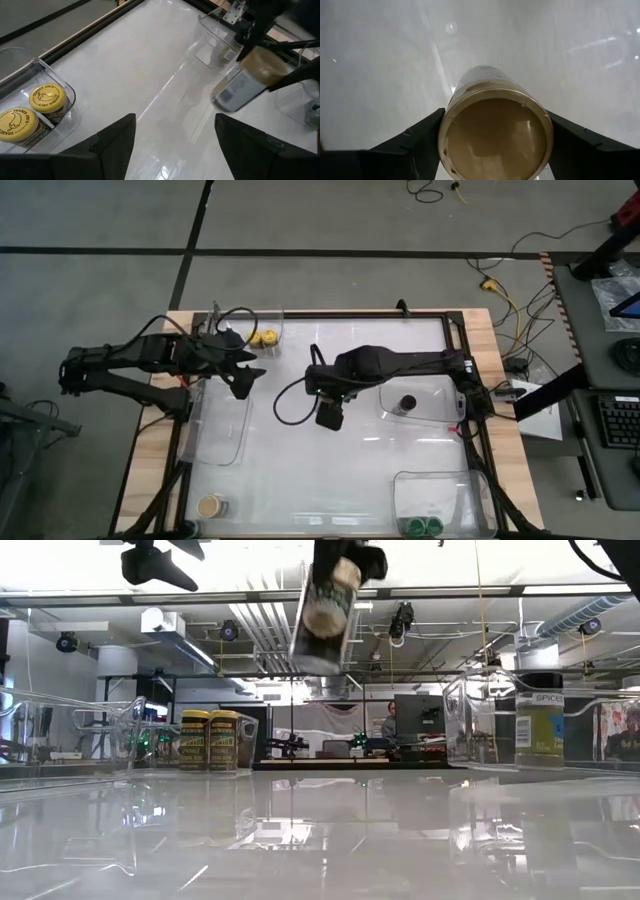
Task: Sort spices by type
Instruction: Move the top gold seasoning bottle to the center of the table
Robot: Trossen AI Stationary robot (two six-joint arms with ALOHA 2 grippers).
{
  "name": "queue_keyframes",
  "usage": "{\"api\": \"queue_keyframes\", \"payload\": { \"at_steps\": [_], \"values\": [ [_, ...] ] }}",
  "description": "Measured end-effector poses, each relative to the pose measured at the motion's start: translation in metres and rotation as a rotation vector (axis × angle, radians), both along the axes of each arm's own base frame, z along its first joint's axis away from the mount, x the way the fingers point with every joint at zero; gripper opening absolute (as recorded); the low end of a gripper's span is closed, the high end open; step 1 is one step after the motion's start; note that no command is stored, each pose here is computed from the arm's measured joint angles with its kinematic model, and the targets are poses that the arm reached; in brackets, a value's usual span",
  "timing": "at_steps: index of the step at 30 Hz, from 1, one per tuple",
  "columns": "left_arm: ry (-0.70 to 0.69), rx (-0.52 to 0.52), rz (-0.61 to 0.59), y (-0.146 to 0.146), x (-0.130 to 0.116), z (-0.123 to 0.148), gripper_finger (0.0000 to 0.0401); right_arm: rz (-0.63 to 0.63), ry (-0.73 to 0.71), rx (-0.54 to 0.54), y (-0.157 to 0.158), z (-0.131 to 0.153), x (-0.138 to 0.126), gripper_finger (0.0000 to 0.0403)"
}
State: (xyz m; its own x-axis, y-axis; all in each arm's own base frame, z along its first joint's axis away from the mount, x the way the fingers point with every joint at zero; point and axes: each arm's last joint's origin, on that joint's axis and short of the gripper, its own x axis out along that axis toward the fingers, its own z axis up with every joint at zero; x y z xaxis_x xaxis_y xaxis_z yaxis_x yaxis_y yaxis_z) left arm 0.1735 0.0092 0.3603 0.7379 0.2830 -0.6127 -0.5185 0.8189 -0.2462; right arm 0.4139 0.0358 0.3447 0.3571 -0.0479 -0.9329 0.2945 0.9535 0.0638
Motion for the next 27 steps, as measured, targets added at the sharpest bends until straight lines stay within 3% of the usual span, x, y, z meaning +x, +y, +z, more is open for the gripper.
{"api": "queue_keyframes", "payload": {
  "at_steps": [4,11,15,20,27],
  "values": [
    [0.002,0.000,0.000,0.000,0.001,0.000,0.0256,-0.001,-0.030,0.005,-0.001,0.024,-0.011,0.0273],
    [-0.004,-0.003,0.002,0.000,0.001,0.000,0.0256,-0.041,-0.041,0.003,-0.005,0.067,-0.059,0.0277],
    [-0.005,0.001,-0.001,0.000,0.003,0.000,0.0256,-0.066,-0.073,0.001,-0.006,0.073,-0.064,0.0281],
    [-0.018,-0.003,0.001,0.000,0.003,0.001,0.0256,-0.039,0.041,-0.010,0.005,0.040,-0.044,0.0271],
    [-0.025,-0.028,0.001,-0.001,0.003,0.001,0.0256,-0.003,0.237,-0.041,0.026,-0.028,-0.014,0.0284]
  ]
}}
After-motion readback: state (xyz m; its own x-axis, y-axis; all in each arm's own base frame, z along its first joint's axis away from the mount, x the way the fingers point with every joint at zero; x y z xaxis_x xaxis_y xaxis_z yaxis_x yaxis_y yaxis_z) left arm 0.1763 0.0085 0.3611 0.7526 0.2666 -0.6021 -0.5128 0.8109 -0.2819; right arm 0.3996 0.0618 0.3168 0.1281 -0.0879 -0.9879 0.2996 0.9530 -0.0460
